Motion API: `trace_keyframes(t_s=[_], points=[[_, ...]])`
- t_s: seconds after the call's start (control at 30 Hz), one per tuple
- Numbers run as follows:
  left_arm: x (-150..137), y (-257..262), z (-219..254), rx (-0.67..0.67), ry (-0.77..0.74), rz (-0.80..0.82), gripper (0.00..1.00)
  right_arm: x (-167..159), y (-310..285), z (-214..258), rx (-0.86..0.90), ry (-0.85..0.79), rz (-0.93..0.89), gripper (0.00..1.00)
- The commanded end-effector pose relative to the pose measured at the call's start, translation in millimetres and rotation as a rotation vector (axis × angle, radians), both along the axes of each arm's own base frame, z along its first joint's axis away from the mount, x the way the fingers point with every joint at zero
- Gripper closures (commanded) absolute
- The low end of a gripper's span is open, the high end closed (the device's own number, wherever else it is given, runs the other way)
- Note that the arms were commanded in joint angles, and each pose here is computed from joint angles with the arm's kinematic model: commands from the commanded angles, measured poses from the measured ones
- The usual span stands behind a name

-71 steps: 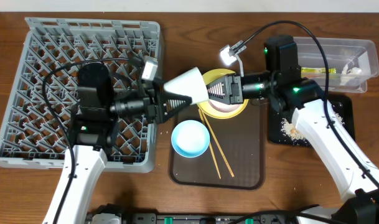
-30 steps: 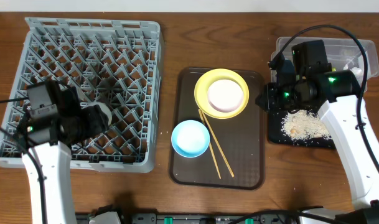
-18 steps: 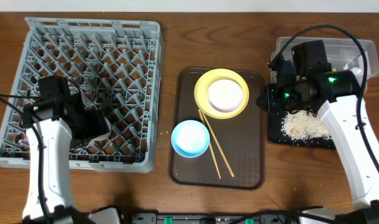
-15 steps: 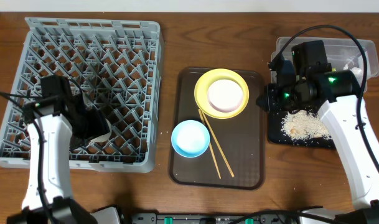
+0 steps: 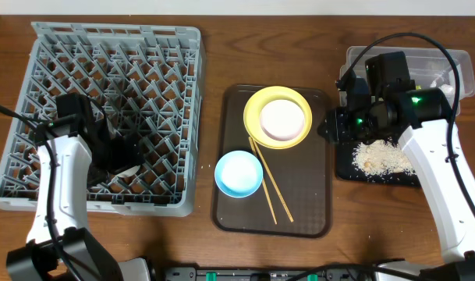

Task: Sort waste into correct bins and load items into the dishwasher
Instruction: 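Reach the left gripper to the light-blue bowl and grasp its rim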

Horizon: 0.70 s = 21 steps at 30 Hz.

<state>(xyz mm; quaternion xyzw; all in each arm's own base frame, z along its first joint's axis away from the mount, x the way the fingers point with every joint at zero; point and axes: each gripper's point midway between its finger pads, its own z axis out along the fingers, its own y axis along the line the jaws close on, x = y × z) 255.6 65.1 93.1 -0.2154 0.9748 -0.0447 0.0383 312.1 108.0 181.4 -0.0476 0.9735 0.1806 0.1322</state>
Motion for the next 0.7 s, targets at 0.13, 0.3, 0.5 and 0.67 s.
trace_keyframes(t_s=[0.13, 0.3, 0.5, 0.67], points=[[20, -25, 56, -0.009, -0.178, -0.042, 0.00, 5, -15, 9, -0.007, -0.030, -0.033, 0.36], [29, -71, 84, -0.007, -0.261, -0.202, 0.01, 5, -38, 9, -0.010, -0.011, -0.104, 0.32], [19, -137, 85, -0.044, -0.258, -0.414, 0.01, -3, -67, 5, -0.014, 0.045, -0.196, 0.31], [11, -189, 90, -0.128, -0.298, -0.570, 0.02, -6, -81, 4, -0.013, 0.066, -0.244, 0.30]])
